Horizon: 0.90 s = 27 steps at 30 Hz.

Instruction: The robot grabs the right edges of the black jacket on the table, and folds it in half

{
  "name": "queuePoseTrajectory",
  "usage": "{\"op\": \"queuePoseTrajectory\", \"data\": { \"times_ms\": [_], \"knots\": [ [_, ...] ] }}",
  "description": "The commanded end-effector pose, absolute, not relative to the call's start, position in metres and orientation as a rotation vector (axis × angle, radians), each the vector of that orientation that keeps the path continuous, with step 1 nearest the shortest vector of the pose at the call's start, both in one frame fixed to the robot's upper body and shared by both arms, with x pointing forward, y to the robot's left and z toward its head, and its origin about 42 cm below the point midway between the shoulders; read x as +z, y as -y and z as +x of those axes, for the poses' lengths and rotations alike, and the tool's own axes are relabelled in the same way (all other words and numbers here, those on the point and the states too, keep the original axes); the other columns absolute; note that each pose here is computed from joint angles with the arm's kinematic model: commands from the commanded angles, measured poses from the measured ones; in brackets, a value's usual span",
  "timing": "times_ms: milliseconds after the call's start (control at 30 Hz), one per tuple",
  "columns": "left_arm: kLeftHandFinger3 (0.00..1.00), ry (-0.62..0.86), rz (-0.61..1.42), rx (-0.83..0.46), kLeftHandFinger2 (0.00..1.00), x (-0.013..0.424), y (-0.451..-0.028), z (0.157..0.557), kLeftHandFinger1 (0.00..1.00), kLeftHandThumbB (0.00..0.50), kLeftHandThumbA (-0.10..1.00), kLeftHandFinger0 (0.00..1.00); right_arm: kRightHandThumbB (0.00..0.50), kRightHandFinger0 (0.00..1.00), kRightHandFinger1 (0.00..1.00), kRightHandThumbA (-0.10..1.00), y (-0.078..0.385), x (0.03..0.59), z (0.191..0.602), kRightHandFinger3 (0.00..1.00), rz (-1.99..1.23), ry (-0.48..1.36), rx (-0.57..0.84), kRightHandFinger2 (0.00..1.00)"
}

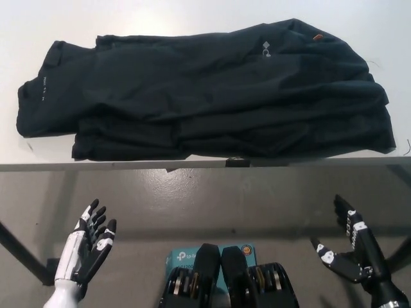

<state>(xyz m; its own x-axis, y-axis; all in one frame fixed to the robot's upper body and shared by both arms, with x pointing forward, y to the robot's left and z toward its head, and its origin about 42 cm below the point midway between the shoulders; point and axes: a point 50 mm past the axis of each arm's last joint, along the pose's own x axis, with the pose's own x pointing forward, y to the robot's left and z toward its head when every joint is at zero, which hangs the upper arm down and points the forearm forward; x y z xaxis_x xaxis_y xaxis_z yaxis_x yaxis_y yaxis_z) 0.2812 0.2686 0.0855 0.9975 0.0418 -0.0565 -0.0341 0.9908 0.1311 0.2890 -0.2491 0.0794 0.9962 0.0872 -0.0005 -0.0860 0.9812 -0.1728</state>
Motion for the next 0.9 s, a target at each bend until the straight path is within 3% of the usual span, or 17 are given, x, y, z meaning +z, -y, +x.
{"op": "queuePoseTrajectory", "data": {
  "times_ms": [0,33,100,167,233,333,367,400,433,467,500,533,567,633,667,767,867],
  "knots": [
    [1.0,-0.002,0.133,0.027,1.0,0.098,-0.265,0.287,1.0,0.0,0.6,1.0,0.151,1.0,1.0,0.59,0.252,0.102,0.285,1.0,-0.135,0.158,0.043,1.0],
    [1.0,-0.001,0.132,0.026,1.0,0.098,-0.264,0.287,1.0,0.0,0.6,1.0,0.151,1.0,1.0,0.59,0.252,0.103,0.284,1.0,-0.135,0.166,0.037,1.0],
    [1.0,-0.003,0.118,0.015,1.0,0.099,-0.261,0.285,1.0,0.0,0.6,1.0,0.126,0.86,0.91,0.63,0.249,0.124,0.267,1.0,-0.087,0.313,-0.085,1.0],
    [1.0,-0.003,0.118,0.015,1.0,0.099,-0.261,0.285,1.0,0.0,0.6,1.0,0.125,0.85,0.9,0.63,0.249,0.125,0.266,1.0,-0.087,0.315,-0.088,1.0],
    [1.0,0.008,0.139,0.016,1.0,0.099,-0.265,0.282,1.0,0.004,0.62,1.0,0.115,0.77,0.87,0.67,0.244,0.174,0.256,1.0,-0.02,0.509,-0.166,0.97],
    [1.0,0.008,0.139,0.016,1.0,0.099,-0.265,0.282,1.0,0.0,0.63,1.0,0.114,0.77,0.86,0.67,0.244,0.174,0.255,1.0,-0.019,0.507,-0.169,0.97],
    [1.0,-0.003,0.146,0.015,1.0,0.096,-0.267,0.276,1.0,0.001,0.63,1.0,0.137,0.74,0.86,0.77,0.26,0.233,0.251,1.0,0.011,0.698,-0.233,0.98],
    [1.0,-0.004,0.144,0.013,1.0,0.096,-0.266,0.275,1.0,0.001,0.64,1.0,0.179,0.77,0.9,0.82,0.268,0.253,0.25,1.0,0.017,0.748,-0.242,1.0],
    [1.0,-0.003,0.143,0.013,1.0,0.095,-0.266,0.275,1.0,0.0,0.64,1.0,0.188,0.79,0.92,0.83,0.272,0.264,0.249,1.0,0.02,0.76,-0.239,1.0],
    [1.0,-0.008,0.14,0.012,1.0,0.092,-0.266,0.272,1.0,0.0,0.65,1.0,0.251,0.91,1.0,0.89,0.28,0.277,0.25,1.0,0.017,0.765,-0.204,1.0],
    [1.0,-0.016,0.138,0.013,1.0,0.089,-0.266,0.268,1.0,0.0,0.65,1.0,0.253,0.93,1.0,0.9,0.283,0.28,0.25,1.0,0.015,0.761,-0.191,1.0],
    [1.0,-0.034,0.138,0.013,1.0,0.086,-0.265,0.262,1.0,0.0,0.67,1.0,0.295,1.0,1.0,0.93,0.295,0.292,0.254,1.0,-0.014,0.746,-0.162,1.0],
    [1.0,-0.04,0.133,0.014,1.0,0.084,-0.265,0.258,1.0,0.0,0.66,1.0,0.311,1.0,1.0,0.97,0.302,0.299,0.258,1.0,-0.028,0.728,-0.145,1.0],
    [1.0,-0.039,0.125,0.018,1.0,0.083,-0.265,0.257,1.0,0.005,0.66,1.0,0.317,1.0,1.0,0.98,0.312,0.312,0.267,1.0,-0.025,0.701,-0.128,1.0],
    [1.0,-0.039,0.131,0.019,1.0,0.083,-0.265,0.256,1.0,0.012,0.66,1.0,0.315,1.0,1.0,0.93,0.319,0.321,0.276,1.0,0.022,0.699,-0.101,1.0],
    [1.0,-0.041,0.142,0.021,1.0,0.083,-0.267,0.255,1.0,0.01,0.66,1.0,0.239,1.0,1.0,0.92,0.336,0.338,0.296,1.0,0.097,0.637,-0.074,1.0],
    [1.0,-0.041,0.144,0.018,1.0,0.083,-0.268,0.255,1.0,0.008,0.66,1.0,0.278,1.0,1.0,0.91,0.356,0.343,0.326,1.0,0.183,0.568,-0.062,1.0]
  ]
}}
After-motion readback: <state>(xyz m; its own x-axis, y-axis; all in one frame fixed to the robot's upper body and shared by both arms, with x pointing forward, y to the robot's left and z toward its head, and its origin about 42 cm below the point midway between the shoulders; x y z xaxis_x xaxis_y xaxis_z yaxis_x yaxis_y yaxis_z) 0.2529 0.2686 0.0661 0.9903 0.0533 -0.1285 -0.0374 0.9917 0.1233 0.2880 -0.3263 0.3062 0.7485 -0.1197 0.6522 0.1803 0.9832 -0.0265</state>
